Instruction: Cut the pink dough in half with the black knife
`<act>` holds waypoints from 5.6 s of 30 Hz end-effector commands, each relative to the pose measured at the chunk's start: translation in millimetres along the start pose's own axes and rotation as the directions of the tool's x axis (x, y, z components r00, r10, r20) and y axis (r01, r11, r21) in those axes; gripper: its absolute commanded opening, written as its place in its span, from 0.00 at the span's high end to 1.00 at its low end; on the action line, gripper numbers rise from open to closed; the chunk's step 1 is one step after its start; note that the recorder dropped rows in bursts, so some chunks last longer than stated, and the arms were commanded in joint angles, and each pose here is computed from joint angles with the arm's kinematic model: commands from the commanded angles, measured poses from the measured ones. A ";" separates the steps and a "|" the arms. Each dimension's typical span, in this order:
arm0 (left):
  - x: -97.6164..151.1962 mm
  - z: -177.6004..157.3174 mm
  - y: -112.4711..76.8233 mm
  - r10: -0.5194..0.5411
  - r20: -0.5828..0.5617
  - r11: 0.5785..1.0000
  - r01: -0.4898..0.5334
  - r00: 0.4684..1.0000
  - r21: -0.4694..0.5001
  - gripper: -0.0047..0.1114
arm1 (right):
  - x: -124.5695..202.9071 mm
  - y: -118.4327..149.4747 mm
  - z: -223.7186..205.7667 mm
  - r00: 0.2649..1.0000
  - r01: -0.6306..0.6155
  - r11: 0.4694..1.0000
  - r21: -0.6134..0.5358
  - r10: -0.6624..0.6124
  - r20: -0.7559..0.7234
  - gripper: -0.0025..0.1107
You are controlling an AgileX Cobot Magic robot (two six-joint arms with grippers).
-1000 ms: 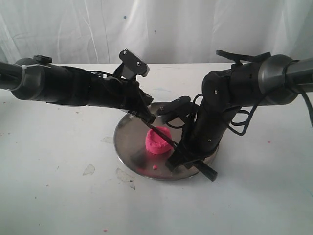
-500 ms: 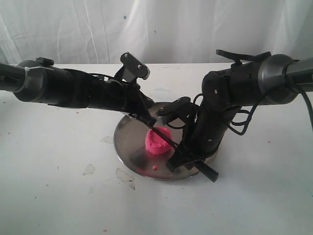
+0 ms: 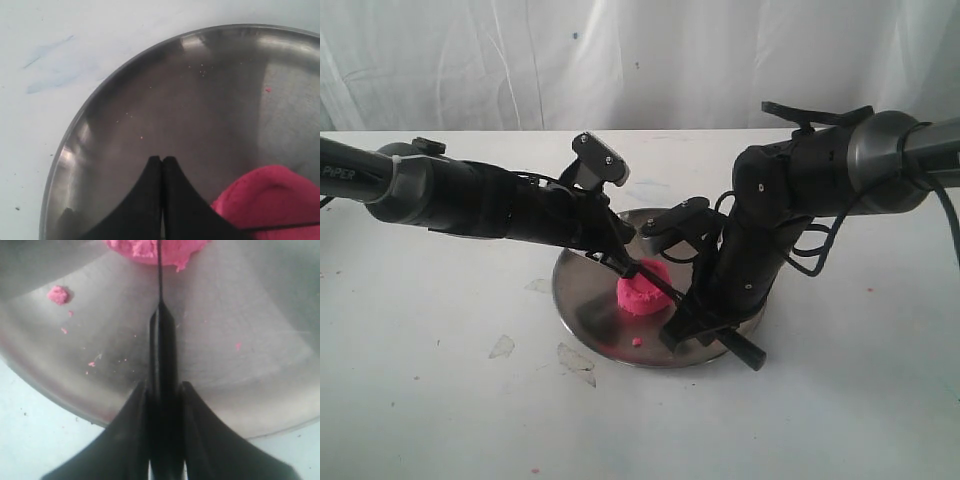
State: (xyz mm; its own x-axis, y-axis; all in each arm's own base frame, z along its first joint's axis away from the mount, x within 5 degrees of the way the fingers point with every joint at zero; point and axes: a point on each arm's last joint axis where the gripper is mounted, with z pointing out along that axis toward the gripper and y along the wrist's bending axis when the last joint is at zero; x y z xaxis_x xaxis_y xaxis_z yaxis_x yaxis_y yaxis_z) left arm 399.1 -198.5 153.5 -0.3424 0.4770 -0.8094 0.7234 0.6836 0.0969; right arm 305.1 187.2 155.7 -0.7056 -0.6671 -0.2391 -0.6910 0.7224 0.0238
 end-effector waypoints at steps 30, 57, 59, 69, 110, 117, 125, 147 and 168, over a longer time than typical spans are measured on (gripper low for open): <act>-13.9 -13.5 2.2 0.103 0.025 0.994 -0.102 0.994 -0.032 0.96 | -6.6 -3.3 4.6 1.000 0.001 1.000 -0.001 -0.001 -0.011 0.98; 7.7 4.4 -0.8 0.029 -0.026 1.000 -0.029 0.999 0.001 0.96 | -9.8 -2.5 -9.8 1.000 0.003 1.000 -0.010 -0.004 -0.031 0.98; 10.6 6.7 -1.1 0.025 -0.033 1.000 -0.025 0.999 0.003 0.96 | -9.8 -2.5 -9.8 1.000 0.003 1.000 -0.010 -0.004 -0.031 0.98; 19.1 11.9 -2.2 0.014 -0.057 1.000 -0.014 0.998 0.010 0.96 | -9.8 -2.5 -9.8 1.000 0.003 1.000 -0.010 -0.004 -0.031 0.98; -17.8 -17.4 7.4 0.056 0.015 0.995 -0.055 0.998 -0.083 0.96 | 3.6 -3.8 -12.1 0.982 0.025 1.000 -0.001 -0.025 -0.185 0.98; -3.1 -16.5 2.8 0.050 -0.027 0.996 -0.052 0.998 -0.067 0.96 | -7.6 -5.3 -18.6 0.989 0.029 1.000 0.002 -0.028 -0.148 0.98; 1.6 -17.1 4.9 0.044 -0.043 0.996 -0.047 0.998 -0.076 0.96 | -12.8 -7.0 -7.5 0.983 0.029 1.000 -0.010 -0.030 -0.179 0.98; 7.9 -6.0 15.5 -0.029 0.047 0.998 0.026 0.998 0.055 0.96 | -11.4 -6.8 1.8 0.978 0.028 0.999 -0.017 -0.031 -0.205 0.98; 20.0 -29.7 16.5 -0.054 -0.108 0.984 0.071 0.993 0.165 0.96 | -11.2 -7.4 1.7 0.978 0.034 0.999 -0.012 -0.036 -0.207 0.98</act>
State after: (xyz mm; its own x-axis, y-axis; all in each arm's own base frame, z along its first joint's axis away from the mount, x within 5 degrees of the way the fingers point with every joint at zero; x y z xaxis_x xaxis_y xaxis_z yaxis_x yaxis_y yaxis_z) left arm 391.8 -169.6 147.5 -0.4189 0.4992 -0.7585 0.7764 0.6301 -0.0141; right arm 317.8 190.7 155.0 -0.6967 -0.7165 -0.0345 -0.7173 0.6960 0.0325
